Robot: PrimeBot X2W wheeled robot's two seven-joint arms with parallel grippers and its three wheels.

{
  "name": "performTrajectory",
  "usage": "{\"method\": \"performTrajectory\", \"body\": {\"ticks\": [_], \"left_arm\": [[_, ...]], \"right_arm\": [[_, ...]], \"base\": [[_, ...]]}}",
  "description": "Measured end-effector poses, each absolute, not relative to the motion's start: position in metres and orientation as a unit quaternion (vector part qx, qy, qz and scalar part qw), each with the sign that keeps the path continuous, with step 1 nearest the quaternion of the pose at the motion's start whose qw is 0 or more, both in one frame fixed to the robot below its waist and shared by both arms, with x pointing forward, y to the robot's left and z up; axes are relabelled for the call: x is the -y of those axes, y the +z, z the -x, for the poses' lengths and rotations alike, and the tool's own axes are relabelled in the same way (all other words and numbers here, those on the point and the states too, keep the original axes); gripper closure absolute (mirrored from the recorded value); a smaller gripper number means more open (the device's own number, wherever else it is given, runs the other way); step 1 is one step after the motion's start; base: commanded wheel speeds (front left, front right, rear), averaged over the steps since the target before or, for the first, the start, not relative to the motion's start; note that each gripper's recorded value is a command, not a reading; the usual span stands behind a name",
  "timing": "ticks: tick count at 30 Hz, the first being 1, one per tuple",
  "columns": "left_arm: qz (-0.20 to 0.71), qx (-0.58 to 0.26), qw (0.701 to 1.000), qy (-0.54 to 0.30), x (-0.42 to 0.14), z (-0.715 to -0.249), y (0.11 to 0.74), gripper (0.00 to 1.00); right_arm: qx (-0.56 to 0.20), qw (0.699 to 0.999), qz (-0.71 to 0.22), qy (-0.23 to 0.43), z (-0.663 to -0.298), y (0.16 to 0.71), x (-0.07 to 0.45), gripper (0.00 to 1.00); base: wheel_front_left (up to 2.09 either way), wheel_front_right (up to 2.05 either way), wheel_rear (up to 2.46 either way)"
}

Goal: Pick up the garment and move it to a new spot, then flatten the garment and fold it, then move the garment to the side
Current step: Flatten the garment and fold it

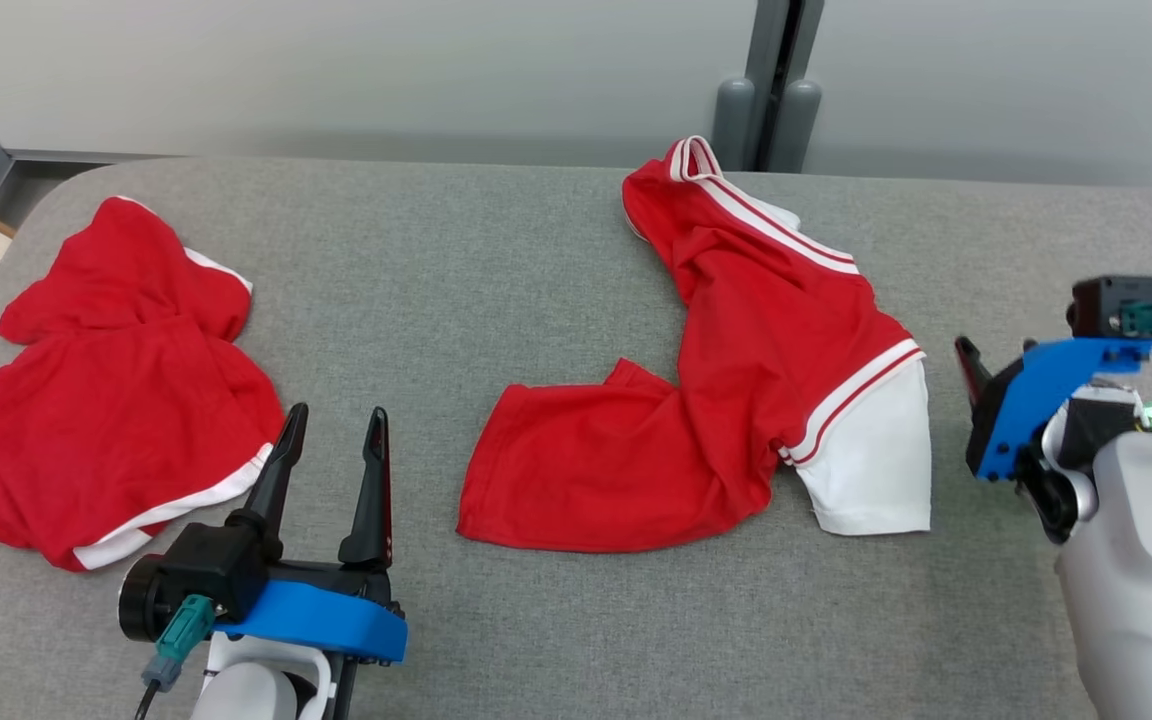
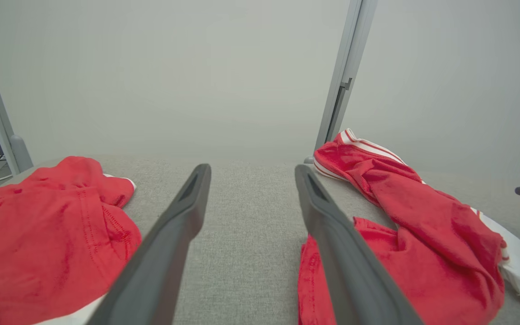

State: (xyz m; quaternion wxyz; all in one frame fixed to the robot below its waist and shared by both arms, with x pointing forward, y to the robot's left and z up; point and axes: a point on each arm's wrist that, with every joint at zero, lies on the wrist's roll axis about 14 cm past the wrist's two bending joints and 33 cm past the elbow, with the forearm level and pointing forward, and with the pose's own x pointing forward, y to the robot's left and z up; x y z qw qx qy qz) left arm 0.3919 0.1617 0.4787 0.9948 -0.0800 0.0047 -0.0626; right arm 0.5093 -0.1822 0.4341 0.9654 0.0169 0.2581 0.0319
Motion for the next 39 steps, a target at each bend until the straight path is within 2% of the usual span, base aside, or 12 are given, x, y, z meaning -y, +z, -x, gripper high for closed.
{"method": "performTrajectory", "body": {"ticks": [6,18,19,20,25,30,34,39], "left_arm": [[0.08,-0.016,0.995,-0.063,-0.161,-0.395,0.47,0.0],[0.077,-0.033,0.996,-0.036,-0.179,-0.398,0.458,0.0],[0.077,-0.035,0.996,-0.033,-0.181,-0.397,0.457,0.0],[0.076,-0.036,0.996,-0.031,-0.182,-0.397,0.456,0.0],[0.076,-0.031,0.996,-0.027,-0.185,-0.394,0.46,0.0],[0.08,-0.026,0.996,-0.03,-0.182,-0.386,0.464,0.0],[0.082,-0.019,0.996,-0.042,-0.173,-0.383,0.469,0.0],[0.087,-0.012,0.994,-0.061,-0.161,-0.384,0.474,0.0]], "right_arm": [[-0.306,0.951,-0.024,0.027,-0.5,0.407,0.184,0.0],[-0.387,0.92,0.005,0.068,-0.505,0.367,0.145,0.0],[-0.391,0.917,0.008,0.071,-0.506,0.365,0.143,0.4],[-0.394,0.916,0.014,0.074,-0.506,0.364,0.141,1.0],[-0.359,0.929,0.026,0.091,-0.509,0.378,0.127,1.0],[-0.262,0.961,0.027,0.085,-0.513,0.431,0.134,1.0],[-0.211,0.976,0.003,0.056,-0.489,0.467,0.156,1.0],[-0.186,0.982,-0.005,0.027,-0.444,0.496,0.182,1.0]], "base": [[0.0,0.0,0.0],[0.0,0.0,0.0],[0.0,0.0,0.0],[0.0,0.0,0.0],[0.0,0.0,0.0],[0.0,0.0,0.0],[0.0,0.0,0.0],[0.0,0.0,0.0]]}}
